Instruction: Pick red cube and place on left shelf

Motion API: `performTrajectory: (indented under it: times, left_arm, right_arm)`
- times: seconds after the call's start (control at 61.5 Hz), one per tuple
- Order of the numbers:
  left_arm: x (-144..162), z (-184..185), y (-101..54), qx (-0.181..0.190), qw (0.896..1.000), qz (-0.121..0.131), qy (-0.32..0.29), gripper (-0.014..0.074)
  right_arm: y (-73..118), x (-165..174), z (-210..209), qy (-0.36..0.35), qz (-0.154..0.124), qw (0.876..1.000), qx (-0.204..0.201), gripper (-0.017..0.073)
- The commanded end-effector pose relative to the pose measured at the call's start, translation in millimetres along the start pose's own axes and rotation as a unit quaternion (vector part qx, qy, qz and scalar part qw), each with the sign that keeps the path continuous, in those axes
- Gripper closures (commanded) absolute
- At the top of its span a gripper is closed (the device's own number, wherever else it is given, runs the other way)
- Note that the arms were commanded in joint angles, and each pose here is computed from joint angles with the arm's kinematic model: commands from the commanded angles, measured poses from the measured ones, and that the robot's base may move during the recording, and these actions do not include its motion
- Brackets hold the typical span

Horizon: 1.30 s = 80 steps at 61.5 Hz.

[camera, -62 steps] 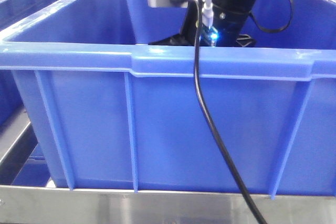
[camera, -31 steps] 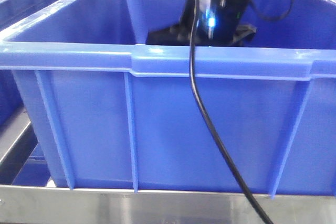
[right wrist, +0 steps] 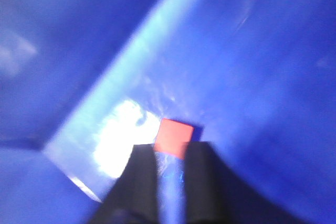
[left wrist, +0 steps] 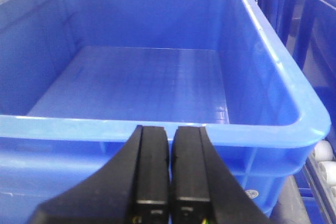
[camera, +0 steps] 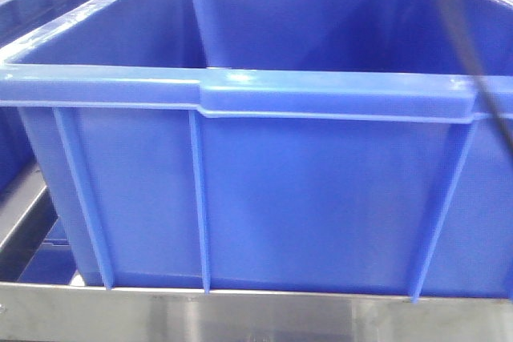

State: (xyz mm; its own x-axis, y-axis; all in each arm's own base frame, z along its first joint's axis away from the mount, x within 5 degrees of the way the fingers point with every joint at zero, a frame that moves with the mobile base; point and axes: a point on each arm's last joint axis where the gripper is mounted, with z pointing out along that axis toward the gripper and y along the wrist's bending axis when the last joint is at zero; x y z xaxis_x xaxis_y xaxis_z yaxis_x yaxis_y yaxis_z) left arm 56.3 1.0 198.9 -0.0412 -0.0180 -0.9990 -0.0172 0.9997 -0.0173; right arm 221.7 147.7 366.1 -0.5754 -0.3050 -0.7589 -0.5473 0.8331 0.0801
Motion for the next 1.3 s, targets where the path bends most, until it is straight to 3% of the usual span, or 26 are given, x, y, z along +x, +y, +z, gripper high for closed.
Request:
performTrajectory:
  times: [0.0, 0.227, 0.325, 0.504, 0.617, 0.715, 1.154, 1.284]
  left_arm:
    - [-1, 0, -0.6, 0.006, 0.999, -0.004, -0.04, 0.0492]
    - [-1, 0, -0.6, 0.006, 0.999, -0.004, -0.04, 0.0492]
    - [-1, 0, -0.6, 0.006, 0.999, -0.004, -0.04, 0.0492]
    - [-1, 0, -0.6, 0.006, 0.999, -0.004, -0.04, 0.0492]
    - [-1, 0, -0.6, 0.006, 0.999, -0.004, -0.04, 0.0492]
    - [-1, 0, -0.6, 0.006, 0.999, -0.004, -0.04, 0.0492]
    - [-1, 0, -0.6, 0.006, 0.999, -0.004, -0.04, 0.0492]
    - [-1, 0, -0.6, 0.006, 0.999, -0.004, -0.04, 0.0492]
  right_arm:
    - [1.2, 5, -42, -0.097, -0.007, 0.995, 0.001, 0.0496]
    - [0.5, 68, -94, -0.193, -0.009, 0.981, 0.001, 0.0516]
    - [-0.1, 105, -120, -0.256, -0.011, 0.967, -0.001, 0.0516]
    - [-1.9, 158, -141, -0.331, -0.013, 0.944, -0.004, 0.0516]
    - [-3.1, 182, -141, -0.351, -0.014, 0.936, -0.005, 0.0516]
    - [-3.7, 194, -142, -0.365, -0.015, 0.931, -0.006, 0.0516]
    - [-4.2, 197, -137, -0.364, -0.015, 0.931, -0.005, 0.0516]
    - [-7.1, 199, -129, -0.37, -0.014, 0.929, 0.018, 0.0516]
